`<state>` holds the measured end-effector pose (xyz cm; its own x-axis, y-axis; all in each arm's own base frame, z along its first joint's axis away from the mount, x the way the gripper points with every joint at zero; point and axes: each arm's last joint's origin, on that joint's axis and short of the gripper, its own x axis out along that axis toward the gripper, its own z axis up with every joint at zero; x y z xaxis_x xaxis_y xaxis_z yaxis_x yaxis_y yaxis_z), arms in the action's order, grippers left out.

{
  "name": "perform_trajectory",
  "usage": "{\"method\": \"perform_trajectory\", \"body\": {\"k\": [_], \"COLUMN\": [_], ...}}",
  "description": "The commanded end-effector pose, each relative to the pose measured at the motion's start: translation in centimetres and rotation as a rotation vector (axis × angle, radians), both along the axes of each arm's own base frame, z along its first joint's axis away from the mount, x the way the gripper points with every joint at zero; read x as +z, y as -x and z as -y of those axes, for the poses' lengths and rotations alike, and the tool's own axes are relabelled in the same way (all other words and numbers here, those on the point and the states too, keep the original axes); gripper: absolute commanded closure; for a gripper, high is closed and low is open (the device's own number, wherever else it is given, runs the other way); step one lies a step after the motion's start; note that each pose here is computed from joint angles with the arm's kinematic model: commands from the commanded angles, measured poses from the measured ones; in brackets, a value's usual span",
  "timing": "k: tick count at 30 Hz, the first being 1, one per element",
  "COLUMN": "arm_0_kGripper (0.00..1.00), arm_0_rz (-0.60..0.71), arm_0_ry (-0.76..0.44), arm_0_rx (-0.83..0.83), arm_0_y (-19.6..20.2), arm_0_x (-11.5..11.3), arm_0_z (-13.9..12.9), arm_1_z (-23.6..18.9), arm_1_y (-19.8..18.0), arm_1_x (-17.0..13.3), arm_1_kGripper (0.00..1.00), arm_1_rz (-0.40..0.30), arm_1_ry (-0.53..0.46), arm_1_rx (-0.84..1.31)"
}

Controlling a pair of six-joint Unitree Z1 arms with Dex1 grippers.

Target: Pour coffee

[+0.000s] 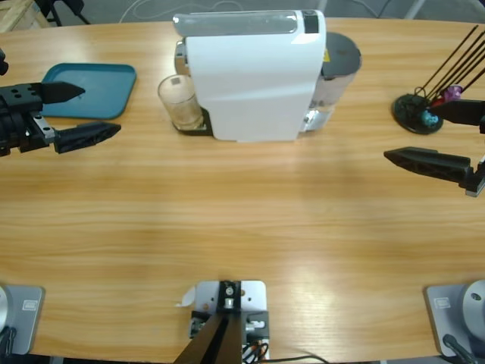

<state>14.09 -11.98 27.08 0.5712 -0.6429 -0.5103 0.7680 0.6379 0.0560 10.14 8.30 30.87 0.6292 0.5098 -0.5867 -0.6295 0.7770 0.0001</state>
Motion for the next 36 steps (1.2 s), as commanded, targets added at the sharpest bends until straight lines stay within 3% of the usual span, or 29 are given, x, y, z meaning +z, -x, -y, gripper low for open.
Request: {"method": "perform_trajectory", "body": {"k": [1,7,17,25,36], "arm_0_kGripper": [0.000,0.000,0.000,0.000,0.000], "arm_0_rz": [-0.028,-0.041,0.004,-0.043,-0.097], "arm_0_ry": [-0.020,-0.035,-0.052,0.058,0.060], "arm_0_rx": [0.016,0.060,-0.029,-0.161,-0.285], "arm_0_y": [0.0,-0.6,-1.7,-7.2,-12.4], "arm_0_x": [-1.0,-1.2,-0.8,0.3,-2.2], "arm_0_z": [-0.1,0.2,0.6,1.5,2.9], "arm_1_z": [0.3,0.3,-0.6,-0.4,-0.8], "arm_1_y": [0.5,0.5,0.4,0.7,0.2], "arm_1_x": [-0.8,-0.8,-1.1,-1.1,-1.5], "arm_1_kGripper": [0.000,0.000,0.000,0.000,0.000], "arm_1_rz": [-0.008,-0.007,-0.027,-0.010,-0.022], "arm_1_ry": [0.010,0.007,0.027,0.015,0.022], "arm_1_rx": [-0.003,-0.001,0.047,0.043,0.052]}}
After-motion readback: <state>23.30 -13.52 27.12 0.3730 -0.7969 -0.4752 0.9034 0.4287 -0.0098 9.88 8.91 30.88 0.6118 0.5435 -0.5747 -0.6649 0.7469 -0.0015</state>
